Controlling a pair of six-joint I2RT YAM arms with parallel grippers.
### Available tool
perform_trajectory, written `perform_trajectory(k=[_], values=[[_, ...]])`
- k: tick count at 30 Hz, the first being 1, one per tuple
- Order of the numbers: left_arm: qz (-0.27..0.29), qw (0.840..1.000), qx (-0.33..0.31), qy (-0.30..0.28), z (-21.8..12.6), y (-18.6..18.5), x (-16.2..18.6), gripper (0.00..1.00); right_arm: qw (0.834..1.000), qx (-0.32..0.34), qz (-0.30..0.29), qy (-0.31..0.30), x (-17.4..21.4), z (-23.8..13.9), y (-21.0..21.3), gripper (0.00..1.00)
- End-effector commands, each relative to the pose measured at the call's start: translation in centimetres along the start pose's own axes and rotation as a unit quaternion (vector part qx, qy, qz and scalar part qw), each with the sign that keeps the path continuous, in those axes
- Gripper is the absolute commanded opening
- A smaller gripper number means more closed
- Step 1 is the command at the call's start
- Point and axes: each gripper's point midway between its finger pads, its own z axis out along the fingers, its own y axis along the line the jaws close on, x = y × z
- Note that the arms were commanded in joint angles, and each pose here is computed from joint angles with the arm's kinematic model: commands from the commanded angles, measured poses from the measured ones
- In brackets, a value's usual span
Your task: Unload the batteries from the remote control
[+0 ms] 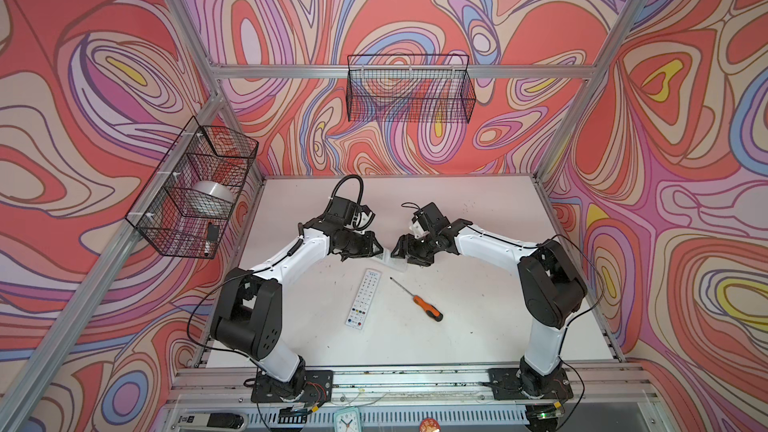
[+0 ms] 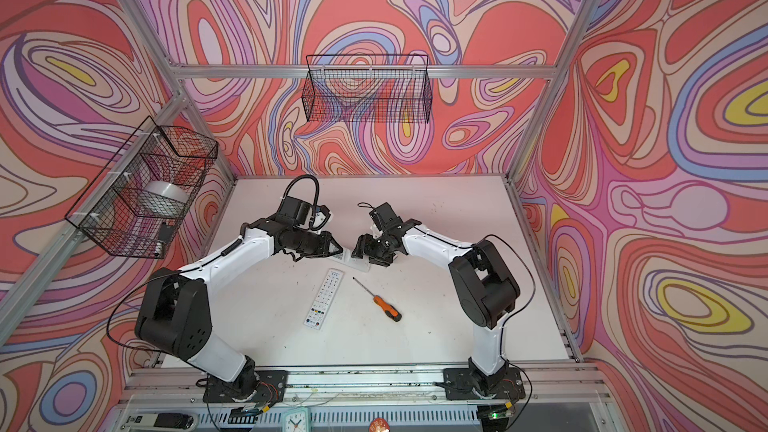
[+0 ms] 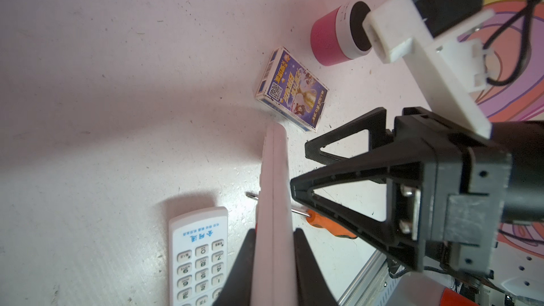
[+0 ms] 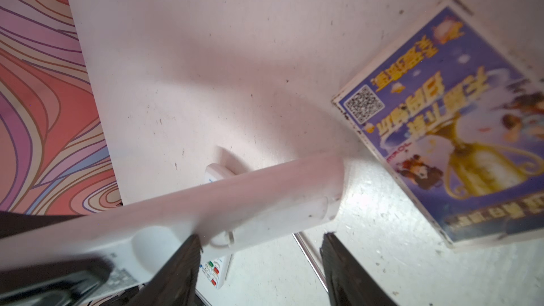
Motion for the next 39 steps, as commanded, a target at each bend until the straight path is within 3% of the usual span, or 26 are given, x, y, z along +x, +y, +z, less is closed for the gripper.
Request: perform_trajectory(k=[1,10,27,39], values=[[-0.005,0.999,-0.014,0.037,0.8,1.0,1.8,0.00,1.000,0.011,0.008,0.011,0.6,1.3,-1.2,0.66],[-0.007,0.999,-0.017,0.038,0.9,1.2,2.0,0.00,1.000,0.006,0.008,0.018,0.9,1.6,-1.3,0.61],[-0.013,0.999,-0.012,0.038,0.9,1.0,2.0,0.00,1.000,-0.009,-0.003,0.013,0.5,1.6,-0.3,0.63],[-0.019,0.999,-0.005,0.037,1.3,0.6,1.9,0.00,0.986,0.145,-0.045,0.062,1.8,2.2,-2.4,0.69]])
